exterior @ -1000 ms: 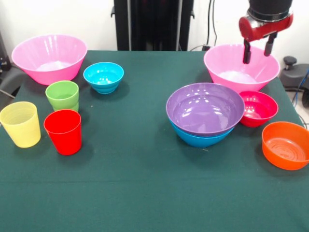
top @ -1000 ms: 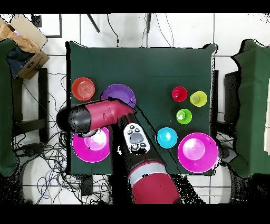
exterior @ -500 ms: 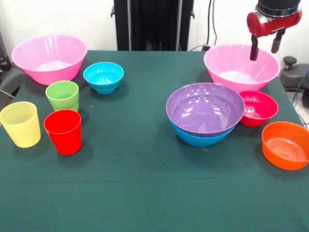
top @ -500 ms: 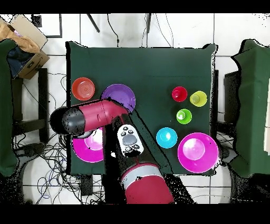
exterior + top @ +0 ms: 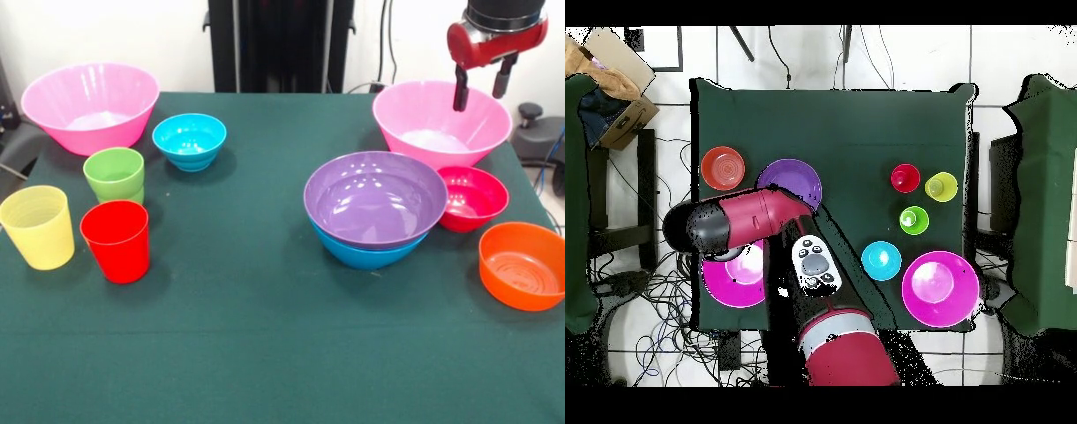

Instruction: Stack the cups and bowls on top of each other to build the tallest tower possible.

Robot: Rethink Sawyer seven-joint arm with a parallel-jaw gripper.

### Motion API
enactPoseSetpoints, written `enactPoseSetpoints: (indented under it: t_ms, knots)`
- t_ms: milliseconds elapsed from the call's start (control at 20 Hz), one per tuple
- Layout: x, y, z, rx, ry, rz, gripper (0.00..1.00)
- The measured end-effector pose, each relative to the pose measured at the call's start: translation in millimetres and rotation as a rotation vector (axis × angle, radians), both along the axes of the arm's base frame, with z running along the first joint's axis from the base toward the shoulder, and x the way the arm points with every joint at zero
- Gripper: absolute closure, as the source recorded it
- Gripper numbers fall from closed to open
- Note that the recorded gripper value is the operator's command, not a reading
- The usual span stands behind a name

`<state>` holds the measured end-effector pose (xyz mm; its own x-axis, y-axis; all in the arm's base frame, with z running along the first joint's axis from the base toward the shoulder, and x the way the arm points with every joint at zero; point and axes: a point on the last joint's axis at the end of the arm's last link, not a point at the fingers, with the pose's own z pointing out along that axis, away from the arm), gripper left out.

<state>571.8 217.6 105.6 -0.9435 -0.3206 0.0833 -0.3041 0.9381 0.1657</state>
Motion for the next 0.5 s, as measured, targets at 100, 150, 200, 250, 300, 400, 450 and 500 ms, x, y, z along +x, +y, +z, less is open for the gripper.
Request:
enactPoseSetpoints:
  t_ms: [100, 150, 200, 250, 300, 400, 450, 500]
  knots:
    - [0.0, -0.1, 0.0, 0.000, 0.000, 0.000, 0.00]
    - [0.0, -0.1, -0.1, 0.000, 0.000, 0.000, 0.00]
    - [0.0, -0.1, -0.1, 0.000, 0.000, 0.000, 0.00]
    - [0.1, -0.1, 0.0, 0.000, 0.000, 0.000, 0.00]
    - [0.0, -0.5, -0.3, 0.000, 0.001, -0.001, 0.00]
    - [0.2, -1.1, -0.5, 0.000, 0.001, -0.002, 0.00]
    - [0.4, -1.5, -0.5, 0.000, 0.001, -0.003, 0.00]
    - [0.6, -2.1, -0.6, 0.000, 0.001, -0.004, 0.00]
